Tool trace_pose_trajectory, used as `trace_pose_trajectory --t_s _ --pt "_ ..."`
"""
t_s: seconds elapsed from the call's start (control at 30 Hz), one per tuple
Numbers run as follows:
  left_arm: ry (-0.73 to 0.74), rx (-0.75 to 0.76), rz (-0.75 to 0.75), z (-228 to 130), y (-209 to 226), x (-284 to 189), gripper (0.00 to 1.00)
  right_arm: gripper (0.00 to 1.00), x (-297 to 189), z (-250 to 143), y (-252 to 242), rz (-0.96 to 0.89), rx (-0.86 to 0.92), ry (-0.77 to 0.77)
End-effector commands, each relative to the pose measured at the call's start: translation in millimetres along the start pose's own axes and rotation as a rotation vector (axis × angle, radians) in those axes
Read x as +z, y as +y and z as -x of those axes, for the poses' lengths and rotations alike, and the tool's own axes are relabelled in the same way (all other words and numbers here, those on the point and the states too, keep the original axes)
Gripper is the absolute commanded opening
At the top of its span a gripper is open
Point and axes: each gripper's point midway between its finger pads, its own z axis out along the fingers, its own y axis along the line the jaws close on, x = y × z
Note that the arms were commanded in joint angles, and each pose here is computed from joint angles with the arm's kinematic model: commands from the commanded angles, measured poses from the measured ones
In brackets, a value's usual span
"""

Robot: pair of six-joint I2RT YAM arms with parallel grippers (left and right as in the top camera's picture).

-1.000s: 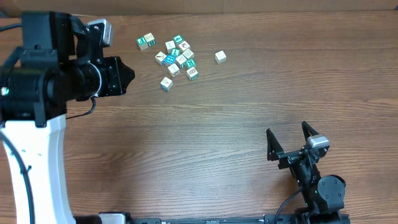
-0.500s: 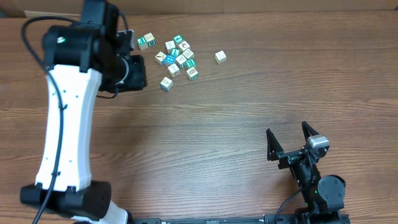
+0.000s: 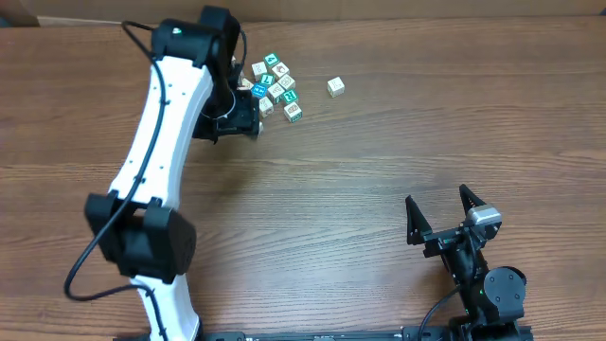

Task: Form a horizontal line
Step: 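Lower the left gripper over the red-printed ice-cream block at the cluster's front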

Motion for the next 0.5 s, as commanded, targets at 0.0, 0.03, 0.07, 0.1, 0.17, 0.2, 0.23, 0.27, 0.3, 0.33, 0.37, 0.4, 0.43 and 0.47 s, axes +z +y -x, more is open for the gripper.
trace_pose_trajectory --t_s 0.0,0.03,0.07,0.1,0.17,0.2,0.23,0.27,0.3,0.33,0.37,0.4,0.43,0.47 --pt "0.025 -0.008 0.073 11.0 7.4 22.2 0.95 1.0 -0.1 -1.4 -2.3 -0.01 -0.005 -0.006" --pt "0.041 -0.008 0.078 12.4 7.4 29.5 0.95 1.0 -0.1 -1.4 -2.3 -0.01 -0.005 -0.006" --pt "0.054 -0.009 0.081 14.1 7.4 36.5 0.95 1.0 -0.1 -1.4 -2.3 -0.01 -0.005 -0.006" --pt "0.064 -0.009 0.084 15.8 7.3 43.0 0.95 1.0 -0.1 -1.4 -2.3 -0.01 -0.005 -0.006" --pt "0.081 -0.009 0.089 20.4 6.9 56.9 0.98 1.0 -0.1 -1.4 -2.3 -0.01 -0.005 -0.006" --pt "0.083 -0.009 0.09 23.0 6.7 62.0 0.99 1.0 -0.1 -1.4 -2.4 -0.01 -0.005 -0.005" --pt "0.084 -0.009 0.09 25.0 6.4 66.0 0.99 1.0 -0.1 -1.4 -2.3 -0.01 -0.005 -0.006" --pt "0.081 -0.01 0.09 27.8 6.1 69.9 0.98 1.0 -0.1 -1.4 -2.3 -0.01 -0.005 -0.006" --pt "0.069 -0.01 0.086 32.3 5.1 72.8 0.99 1.0 -0.1 -1.4 -2.3 -0.01 -0.005 -0.006" --pt "0.052 -0.008 0.082 38.6 3.8 77.0 0.99 1.0 -0.1 -1.4 -2.3 -0.01 -0.005 -0.006" --pt "0.038 -0.002 0.078 42.1 2.8 77.4 1.0 1.0 -0.1 -1.4 -2.3 -0.01 -0.005 -0.006" --pt "0.012 0.018 0.071 49.5 0.9 79.3 1.0 1.0 -0.1 -1.4 -2.4 -0.01 -0.005 -0.005" --pt "-0.018 0.036 0.063 57.2 -1.1 79.5 0.98 1.0 -0.1 -1.4 -2.3 -0.01 -0.005 -0.006" --pt "-0.043 0.056 0.057 63.6 -2.8 79.9 0.97 1.0 -0.1 -1.4 -2.3 -0.01 -0.005 -0.006"
